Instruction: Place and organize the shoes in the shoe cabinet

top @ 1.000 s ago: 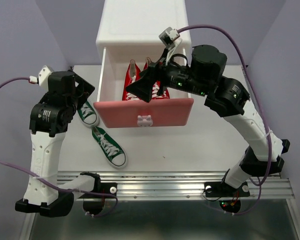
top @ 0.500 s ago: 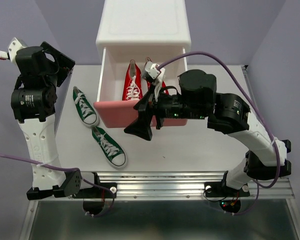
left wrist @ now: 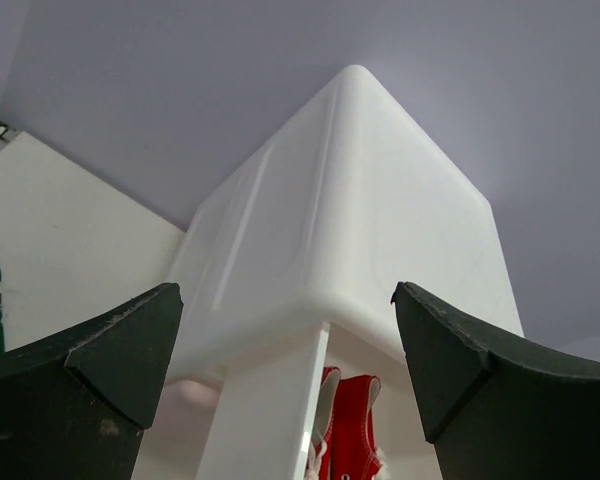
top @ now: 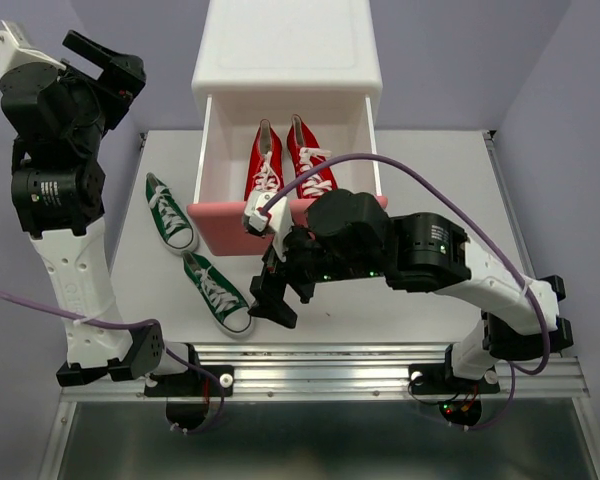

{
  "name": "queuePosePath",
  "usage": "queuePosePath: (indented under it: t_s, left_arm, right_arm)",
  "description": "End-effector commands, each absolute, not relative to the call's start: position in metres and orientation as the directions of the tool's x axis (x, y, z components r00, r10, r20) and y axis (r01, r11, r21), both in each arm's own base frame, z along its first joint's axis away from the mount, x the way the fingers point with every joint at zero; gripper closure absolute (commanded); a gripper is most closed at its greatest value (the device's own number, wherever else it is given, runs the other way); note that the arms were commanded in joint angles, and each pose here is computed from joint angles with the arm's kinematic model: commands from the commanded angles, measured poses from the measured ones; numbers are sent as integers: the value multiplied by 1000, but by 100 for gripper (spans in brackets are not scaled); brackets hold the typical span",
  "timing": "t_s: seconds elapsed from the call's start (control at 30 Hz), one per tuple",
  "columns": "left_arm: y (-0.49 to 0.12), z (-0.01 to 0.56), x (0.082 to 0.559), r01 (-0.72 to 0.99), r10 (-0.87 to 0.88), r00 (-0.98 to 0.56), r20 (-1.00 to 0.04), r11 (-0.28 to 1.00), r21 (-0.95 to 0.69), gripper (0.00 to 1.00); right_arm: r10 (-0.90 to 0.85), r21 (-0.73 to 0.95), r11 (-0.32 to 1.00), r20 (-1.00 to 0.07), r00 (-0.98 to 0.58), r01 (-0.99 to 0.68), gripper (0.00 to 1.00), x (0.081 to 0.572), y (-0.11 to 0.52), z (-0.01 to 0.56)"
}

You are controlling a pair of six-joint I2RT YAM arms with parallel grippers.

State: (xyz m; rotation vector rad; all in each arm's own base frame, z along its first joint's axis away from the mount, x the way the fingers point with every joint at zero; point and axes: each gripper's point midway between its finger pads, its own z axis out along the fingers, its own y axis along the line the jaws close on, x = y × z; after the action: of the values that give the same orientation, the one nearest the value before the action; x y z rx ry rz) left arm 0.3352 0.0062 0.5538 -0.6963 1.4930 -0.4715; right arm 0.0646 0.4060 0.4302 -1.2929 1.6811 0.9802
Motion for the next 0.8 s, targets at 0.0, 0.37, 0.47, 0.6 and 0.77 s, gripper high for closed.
queuePosePath:
  t_s: [0.0,0.37,0.47,0.6,0.77]
  left_arm:
    - [-17,584,348,60,-670,42,-741,742,-667,1]
    - [-57,557,392,159,-590,-126,-798,782,-603,1]
    - [-73,548,400,166,-561,-155,-813,797,-581,1]
    - [-76,536,414,143,-545,-175,-820,810,-568,1]
    - [-79,529,425,146,-535,-186,-824,814,-562,1]
  right_arm:
    - [-414,14,293,-900,-140,-956,0,87,397,410]
    - [-421,-6,500,-876,-237,-866,0,112,379,382]
    - [-402,6,572,-870,-287,-820,0,119,369,375]
    - [-416,-67,670,-859,-299,-739,0,138,354,368]
    - [-353,-59,771,-868,-349,-634,0,153,349,366]
